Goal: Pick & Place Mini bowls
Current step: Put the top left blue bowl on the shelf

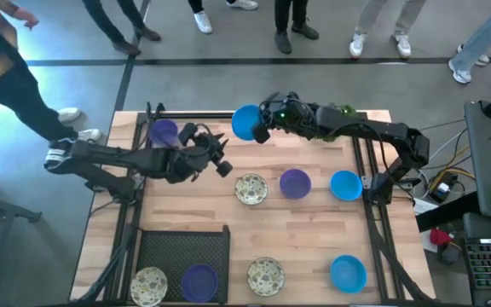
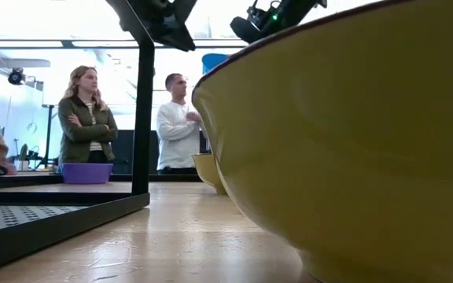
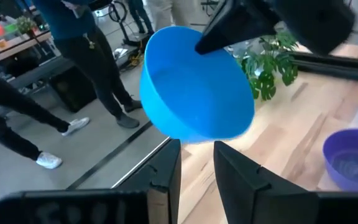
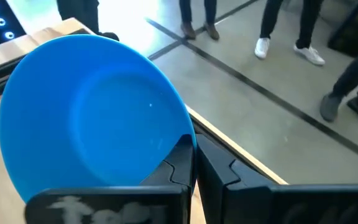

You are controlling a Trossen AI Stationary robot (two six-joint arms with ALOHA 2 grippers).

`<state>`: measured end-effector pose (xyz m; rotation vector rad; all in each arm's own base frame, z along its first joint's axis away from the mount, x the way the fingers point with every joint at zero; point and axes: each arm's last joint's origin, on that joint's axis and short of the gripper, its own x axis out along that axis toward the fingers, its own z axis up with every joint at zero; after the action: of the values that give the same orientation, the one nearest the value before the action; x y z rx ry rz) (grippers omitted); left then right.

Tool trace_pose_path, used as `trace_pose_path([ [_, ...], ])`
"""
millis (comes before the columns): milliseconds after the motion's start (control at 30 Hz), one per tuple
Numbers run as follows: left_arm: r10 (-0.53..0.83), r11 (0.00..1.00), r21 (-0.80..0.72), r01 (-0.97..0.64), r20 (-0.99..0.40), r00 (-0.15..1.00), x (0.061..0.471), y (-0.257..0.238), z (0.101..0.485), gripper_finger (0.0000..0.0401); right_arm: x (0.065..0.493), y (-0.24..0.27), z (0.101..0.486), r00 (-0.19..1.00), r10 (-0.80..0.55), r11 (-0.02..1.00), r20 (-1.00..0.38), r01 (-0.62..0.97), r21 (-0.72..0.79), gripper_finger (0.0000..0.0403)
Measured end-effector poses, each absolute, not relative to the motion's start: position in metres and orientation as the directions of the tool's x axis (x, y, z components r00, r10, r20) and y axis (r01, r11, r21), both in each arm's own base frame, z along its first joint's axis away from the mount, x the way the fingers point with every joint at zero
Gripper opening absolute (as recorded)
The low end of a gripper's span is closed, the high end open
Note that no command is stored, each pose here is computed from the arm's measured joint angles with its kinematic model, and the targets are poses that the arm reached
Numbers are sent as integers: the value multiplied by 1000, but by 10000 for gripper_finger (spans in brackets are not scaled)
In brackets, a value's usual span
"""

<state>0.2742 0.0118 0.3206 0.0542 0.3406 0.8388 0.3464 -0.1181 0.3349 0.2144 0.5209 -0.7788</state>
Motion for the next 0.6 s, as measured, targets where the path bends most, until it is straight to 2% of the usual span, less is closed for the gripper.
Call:
trace_pose_path([
  [200,756,638,95,-764,-267,598,280,20,318,90,349,-109,335,570,-650,685,-503,726,-62,8],
  [600,766,619,-5,-785,-220,605,283,29,324,90,354,-98,338,605,-635,719,-480,690,-84,8],
])
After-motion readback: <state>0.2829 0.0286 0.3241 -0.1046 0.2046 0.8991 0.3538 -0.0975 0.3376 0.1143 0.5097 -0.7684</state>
